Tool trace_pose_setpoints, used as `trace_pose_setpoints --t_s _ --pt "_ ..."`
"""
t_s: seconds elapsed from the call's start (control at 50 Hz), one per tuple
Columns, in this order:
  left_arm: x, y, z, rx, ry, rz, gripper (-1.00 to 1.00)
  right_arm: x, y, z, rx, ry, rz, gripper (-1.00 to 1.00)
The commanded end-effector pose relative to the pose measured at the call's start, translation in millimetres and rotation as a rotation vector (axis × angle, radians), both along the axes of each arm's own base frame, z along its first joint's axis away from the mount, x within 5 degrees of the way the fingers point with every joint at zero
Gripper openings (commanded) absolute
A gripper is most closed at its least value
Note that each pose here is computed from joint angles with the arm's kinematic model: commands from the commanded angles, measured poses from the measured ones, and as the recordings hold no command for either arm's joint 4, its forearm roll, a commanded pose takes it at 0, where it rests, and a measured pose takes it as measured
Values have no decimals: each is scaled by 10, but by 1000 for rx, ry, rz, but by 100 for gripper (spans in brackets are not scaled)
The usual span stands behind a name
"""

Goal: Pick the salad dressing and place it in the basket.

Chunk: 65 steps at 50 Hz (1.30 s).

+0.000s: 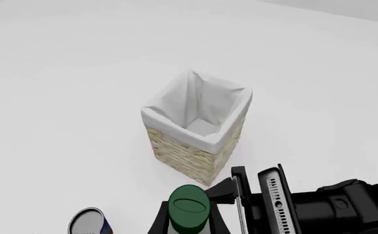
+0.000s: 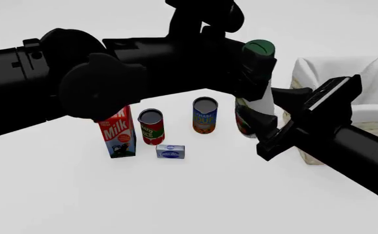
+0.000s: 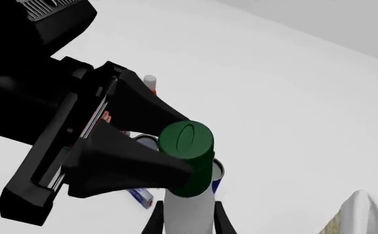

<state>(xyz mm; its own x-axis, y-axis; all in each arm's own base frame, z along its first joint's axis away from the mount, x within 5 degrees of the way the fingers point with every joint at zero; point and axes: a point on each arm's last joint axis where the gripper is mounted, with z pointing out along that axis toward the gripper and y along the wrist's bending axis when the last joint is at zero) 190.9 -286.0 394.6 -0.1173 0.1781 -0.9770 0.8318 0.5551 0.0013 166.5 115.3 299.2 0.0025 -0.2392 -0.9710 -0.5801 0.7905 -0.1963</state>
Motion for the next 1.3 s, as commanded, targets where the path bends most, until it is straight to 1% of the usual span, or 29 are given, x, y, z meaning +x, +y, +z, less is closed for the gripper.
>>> trace_pose_setpoints --t_s 0.02,0.3,0.36,0.38,0.44,0.5,0.56,0.62,0.66,0.76,0.8,0.84,0.88,0.9,0.92,0.96,0.98,1.02,1.06,1.08,1.12,1.14,1.16,1.18,1.2,1.24,1.26,1.28,1.3 --pt "-11 12 42 -8 -18 -3 -100 -11 12 -8 -7 -12 10 -100" --pt "-1 3 8 -8 -11 -1 -100 -25 12 -7 -9 -20 15 -100" --pt "-49 -18 21 -13 -13 -16 -100 -20 18 -16 -11 -20 16 -100" --pt "-11 2 33 -7 -18 -5 100 -18 24 -23 -11 -19 18 -100" --pt "-7 26 65 -11 -23 0 100 -12 29 -36 -13 -18 18 -100" --pt "-49 97 197 -39 -27 4 100 0 34 -51 -12 -15 16 -100" --pt "-123 175 353 -63 -37 -1 100 6 40 -59 -12 -13 17 -100" --pt "-262 297 554 -94 -66 -18 100 11 48 -76 -13 -12 19 -100" --pt "-279 325 592 -93 -77 -20 100 10 51 -81 -14 -13 20 -100" --pt "-387 547 827 -123 -122 -11 100 15 52 -89 -11 -12 19 -100" --pt "-404 698 922 -144 -149 15 100 13 49 -88 -10 -13 18 -100" --pt "-427 843 997 -177 -154 42 100 10 41 -82 -6 -15 16 -100" --pt "-428 843 996 -177 -154 42 100 10 41 -82 -6 -15 16 -100" --pt "-491 916 1030 -180 -182 37 100 6 37 -75 -3 -16 15 -100" --pt "-551 1008 1048 -204 -177 41 100 2 26 -66 2 -18 12 -100" --pt "-562 1163 1037 -202 -227 77 100 -6 15 -57 7 -20 9 -100" --pt "-577 1199 1015 -223 -193 85 100 -14 10 -51 10 -22 9 -100" --pt "-616 1308 980 -227 -231 102 100 -17 -3 -41 14 -23 4 -100" --pt "-614 1430 918 -240 -237 144 100 -29 -11 -30 17 -26 4 -100" --pt "-614 1430 917 -240 -237 144 100 -29 -11 -30 17 -26 4 -100" --pt "-611 1518 832 -233 -253 176 100 -38 -22 -18 20 -28 2 -100" --pt "-621 1545 801 -243 -246 183 100 -38 -22 -18 20 -28 2 -100" --pt "-602 1575 741 -234 -244 201 100 -42 -35 -4 24 -29 -3 -100" --pt "-606 1615 713 -233 -257 215 100 -43 -41 3 24 -31 -5 -100" --pt "-610 1629 685 -245 -240 220 100 -45 -45 9 25 -33 -6 -100" --pt "-600 1734 603 -223 -286 266 100 -51 -60 29 29 -36 -11 -100" --pt "-602 1724 553 -235 -256 262 100 -56 -69 45 32 -38 -13 -100" --pt "-591 1746 512 -227 -262 276 100 -59 -73 51 34 -39 -14 -100" --pt "-592 1815 483 -218 -294 305 100 -62 -78 57 33 -41 -15 -100"
